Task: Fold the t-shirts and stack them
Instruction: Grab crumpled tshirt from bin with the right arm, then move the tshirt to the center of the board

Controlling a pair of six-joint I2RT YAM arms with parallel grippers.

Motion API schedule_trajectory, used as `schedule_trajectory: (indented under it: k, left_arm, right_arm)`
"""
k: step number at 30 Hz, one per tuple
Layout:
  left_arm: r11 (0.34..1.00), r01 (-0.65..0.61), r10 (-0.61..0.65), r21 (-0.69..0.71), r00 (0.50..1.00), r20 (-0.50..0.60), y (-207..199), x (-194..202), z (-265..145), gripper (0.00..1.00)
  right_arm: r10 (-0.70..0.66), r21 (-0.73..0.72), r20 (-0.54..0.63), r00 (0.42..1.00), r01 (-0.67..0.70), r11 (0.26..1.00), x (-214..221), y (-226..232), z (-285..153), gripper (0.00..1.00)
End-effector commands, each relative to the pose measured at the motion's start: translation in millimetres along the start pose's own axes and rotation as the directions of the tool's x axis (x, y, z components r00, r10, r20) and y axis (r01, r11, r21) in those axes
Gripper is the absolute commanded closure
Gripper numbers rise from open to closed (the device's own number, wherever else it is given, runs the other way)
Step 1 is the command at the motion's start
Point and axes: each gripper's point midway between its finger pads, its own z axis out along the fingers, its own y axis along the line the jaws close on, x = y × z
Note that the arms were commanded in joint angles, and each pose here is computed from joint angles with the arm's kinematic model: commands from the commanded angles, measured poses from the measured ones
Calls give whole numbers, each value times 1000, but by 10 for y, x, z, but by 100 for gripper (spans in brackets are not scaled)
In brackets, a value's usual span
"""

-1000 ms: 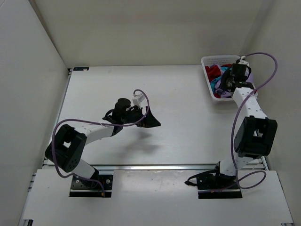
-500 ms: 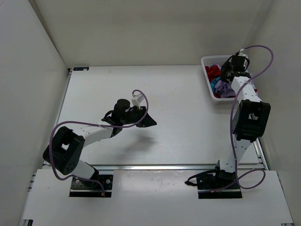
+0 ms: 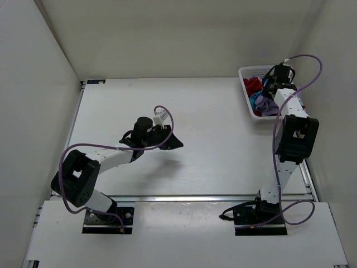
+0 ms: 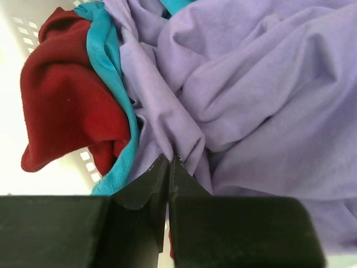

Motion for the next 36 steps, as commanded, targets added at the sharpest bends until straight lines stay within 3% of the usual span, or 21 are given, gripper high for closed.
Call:
schedule_trajectory:
  k: [1,5,9,14,18,20,24,31,34,36]
  left_arm:
    - [1000,-19,19,-7,1000,14,-56,-83,-34,64]
    - [1000,-4,4,12,1000,26,-96,-128,-49,63]
    - [1000,1,-1,16,1000,27,-127,-140,-61,63]
    - [1000,13,-13,6,999,46,-128,-209,-116,62]
    - [999,38,-36,-27,995,92,-27,-324,-220,60]
    - [998,43,-38,-47,993,113,14,-381,-283,60]
    - [993,86,-71,-76,981,179,120,-510,-428,58]
    - [951,248,-180,-186,930,320,705,-554,-878,59]
    - [931,293,-185,-219,893,409,866,-643,-1132,58]
    - [913,323,-181,-250,869,461,941,-667,-1283,58]
  right_arm:
    - [34,-10,163,986,-33,999,-636,52,-529,100]
    - [63,18,288,956,-71,997,-1025,-21,-1141,100]
    - [53,13,441,896,-66,998,-1435,5,-2021,100]
    - [98,-148,654,750,0,989,-1909,347,-3369,100]
    - [139,-304,770,622,167,938,-2087,921,-4379,100]
    - [176,-403,799,576,295,866,-1988,1443,-4891,100]
    - [216,-449,851,478,452,771,-1814,2010,-5566,100]
    - [351,-675,733,582,564,475,-1671,2714,-5789,100]
    - [369,-734,678,636,556,390,-1640,2805,-5692,100]
    - [338,-757,649,682,530,383,-1598,2859,-5416,100]
